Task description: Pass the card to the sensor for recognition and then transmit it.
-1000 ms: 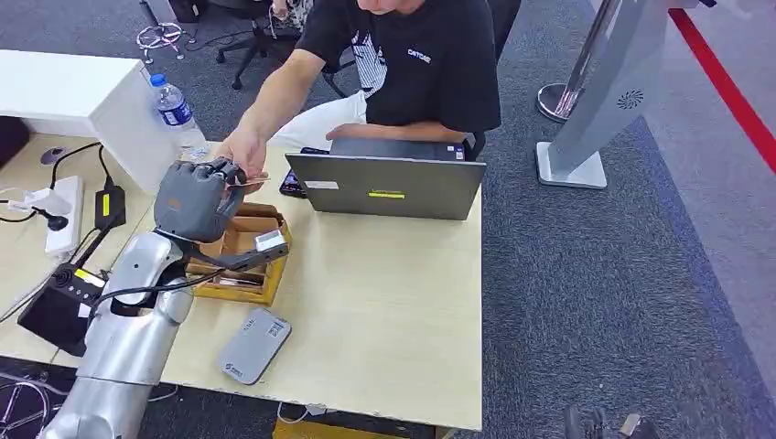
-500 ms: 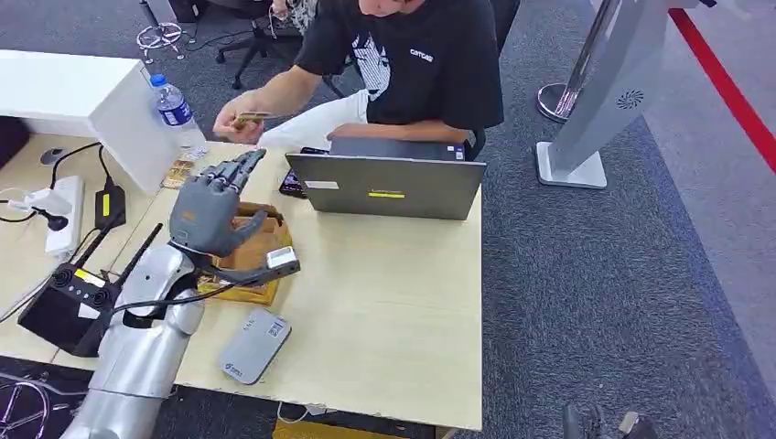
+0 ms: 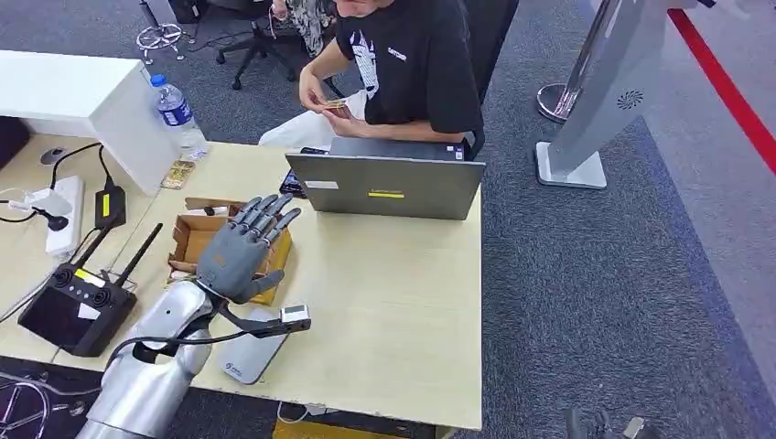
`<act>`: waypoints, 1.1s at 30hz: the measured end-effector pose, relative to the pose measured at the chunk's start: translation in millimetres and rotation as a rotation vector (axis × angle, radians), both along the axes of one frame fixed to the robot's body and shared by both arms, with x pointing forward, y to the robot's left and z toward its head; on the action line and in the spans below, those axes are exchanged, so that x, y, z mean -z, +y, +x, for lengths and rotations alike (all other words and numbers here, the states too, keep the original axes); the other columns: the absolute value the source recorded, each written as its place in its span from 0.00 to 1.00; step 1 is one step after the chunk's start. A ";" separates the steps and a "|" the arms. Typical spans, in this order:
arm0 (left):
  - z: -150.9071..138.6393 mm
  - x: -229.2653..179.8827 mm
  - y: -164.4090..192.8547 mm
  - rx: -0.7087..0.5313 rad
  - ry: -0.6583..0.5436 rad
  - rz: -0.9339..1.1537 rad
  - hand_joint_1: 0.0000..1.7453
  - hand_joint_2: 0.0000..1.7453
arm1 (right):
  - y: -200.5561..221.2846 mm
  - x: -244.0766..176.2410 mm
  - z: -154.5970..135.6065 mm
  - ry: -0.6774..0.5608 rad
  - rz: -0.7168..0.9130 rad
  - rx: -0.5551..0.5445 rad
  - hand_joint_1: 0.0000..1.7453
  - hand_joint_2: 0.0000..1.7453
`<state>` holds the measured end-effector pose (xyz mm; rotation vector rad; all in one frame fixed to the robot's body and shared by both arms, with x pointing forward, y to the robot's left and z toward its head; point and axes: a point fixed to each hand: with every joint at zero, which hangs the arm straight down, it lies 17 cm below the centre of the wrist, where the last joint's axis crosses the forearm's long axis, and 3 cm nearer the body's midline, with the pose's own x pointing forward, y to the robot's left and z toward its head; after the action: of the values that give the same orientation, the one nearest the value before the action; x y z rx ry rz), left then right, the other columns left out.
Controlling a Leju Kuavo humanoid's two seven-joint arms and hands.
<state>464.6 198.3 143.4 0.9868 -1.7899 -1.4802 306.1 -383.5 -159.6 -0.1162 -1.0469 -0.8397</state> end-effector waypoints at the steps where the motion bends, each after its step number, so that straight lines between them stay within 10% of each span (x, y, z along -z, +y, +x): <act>1: -1.6 3.4 1.2 0.000 0.005 0.008 0.00 1.00 | -1.5 0.2 -1.3 -0.001 0.001 0.007 0.00 1.00; 33: -7.5 50.6 91.2 -0.124 0.149 0.124 0.00 1.00 | -11.9 4.0 -13.3 0.004 0.000 0.033 0.00 1.00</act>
<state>457.1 289.6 92.8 1.0017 -1.5209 -1.5587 292.8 -395.4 -163.6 -0.1352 -1.0434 -0.8692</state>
